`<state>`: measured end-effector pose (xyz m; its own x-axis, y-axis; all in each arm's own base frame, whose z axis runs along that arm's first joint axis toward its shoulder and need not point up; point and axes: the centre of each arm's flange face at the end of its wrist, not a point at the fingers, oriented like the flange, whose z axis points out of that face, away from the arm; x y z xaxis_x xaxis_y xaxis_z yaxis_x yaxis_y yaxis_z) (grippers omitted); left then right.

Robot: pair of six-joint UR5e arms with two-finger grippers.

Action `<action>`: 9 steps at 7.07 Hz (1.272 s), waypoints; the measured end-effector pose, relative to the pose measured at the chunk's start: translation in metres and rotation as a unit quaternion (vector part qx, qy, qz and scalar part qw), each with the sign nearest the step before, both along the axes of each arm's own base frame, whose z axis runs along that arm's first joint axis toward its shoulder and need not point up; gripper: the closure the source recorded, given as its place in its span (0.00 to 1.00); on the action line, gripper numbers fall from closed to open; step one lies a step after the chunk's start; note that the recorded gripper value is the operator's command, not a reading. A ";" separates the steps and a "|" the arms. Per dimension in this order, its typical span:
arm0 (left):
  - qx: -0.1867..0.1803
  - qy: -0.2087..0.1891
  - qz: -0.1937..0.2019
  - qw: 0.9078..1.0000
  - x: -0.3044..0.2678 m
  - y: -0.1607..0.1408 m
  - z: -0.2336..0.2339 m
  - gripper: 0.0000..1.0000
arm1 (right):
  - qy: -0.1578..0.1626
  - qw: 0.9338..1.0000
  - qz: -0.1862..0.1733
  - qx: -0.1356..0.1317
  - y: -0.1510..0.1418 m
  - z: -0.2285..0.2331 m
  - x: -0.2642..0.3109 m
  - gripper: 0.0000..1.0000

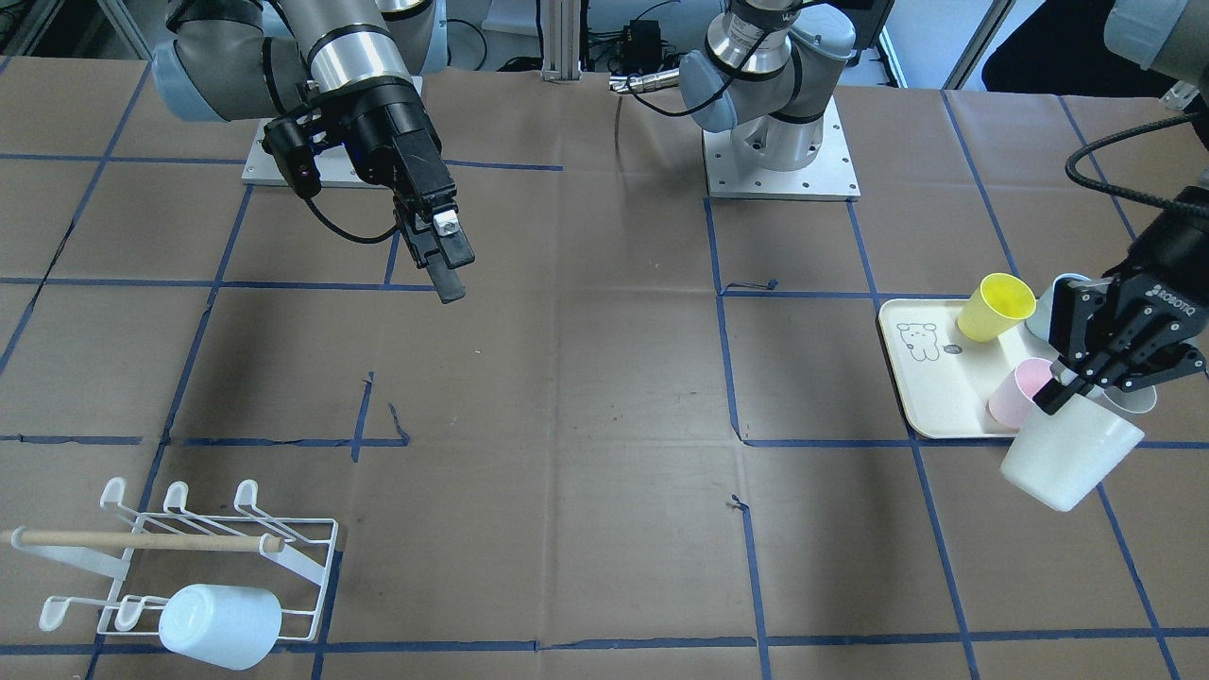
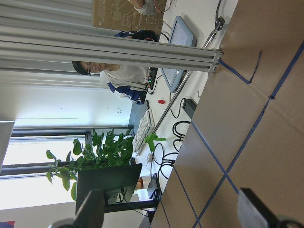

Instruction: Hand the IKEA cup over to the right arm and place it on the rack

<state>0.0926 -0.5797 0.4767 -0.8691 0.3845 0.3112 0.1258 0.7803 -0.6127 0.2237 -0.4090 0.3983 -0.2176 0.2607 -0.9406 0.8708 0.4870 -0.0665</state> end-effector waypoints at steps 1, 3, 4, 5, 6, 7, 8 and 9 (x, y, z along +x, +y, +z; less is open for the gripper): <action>-0.058 0.033 -0.032 0.997 -0.010 -0.001 0.000 1.00 | 0.000 1.000 0.000 -0.002 0.000 0.000 0.000 0.00; -0.154 0.091 -0.084 0.980 -0.036 0.005 -0.017 1.00 | 0.000 1.000 0.000 -0.007 0.000 0.001 0.000 0.00; -0.184 0.099 -0.109 0.972 -0.056 0.011 -0.029 1.00 | -0.001 1.000 0.000 -0.011 0.001 0.002 0.000 0.00; -0.202 0.098 -0.129 0.966 -0.076 0.015 -0.040 1.00 | -0.001 1.000 0.000 -0.013 0.001 0.002 0.000 0.00; -0.216 0.094 -0.145 0.961 -0.094 0.021 -0.051 1.00 | -0.002 1.000 0.000 -0.017 0.002 0.003 0.000 0.00; -0.225 0.091 -0.157 0.957 -0.108 0.027 -0.061 1.00 | -0.004 1.000 0.000 -0.023 0.005 0.003 -0.001 0.00; -0.231 0.091 -0.172 0.953 -0.125 0.034 -0.070 1.00 | -0.015 1.000 -0.005 -0.018 0.009 -0.002 -0.001 0.00; -0.237 0.090 -0.192 0.948 -0.146 0.039 -0.076 1.00 | -0.035 0.999 -0.010 -0.006 0.014 -0.007 -0.001 0.00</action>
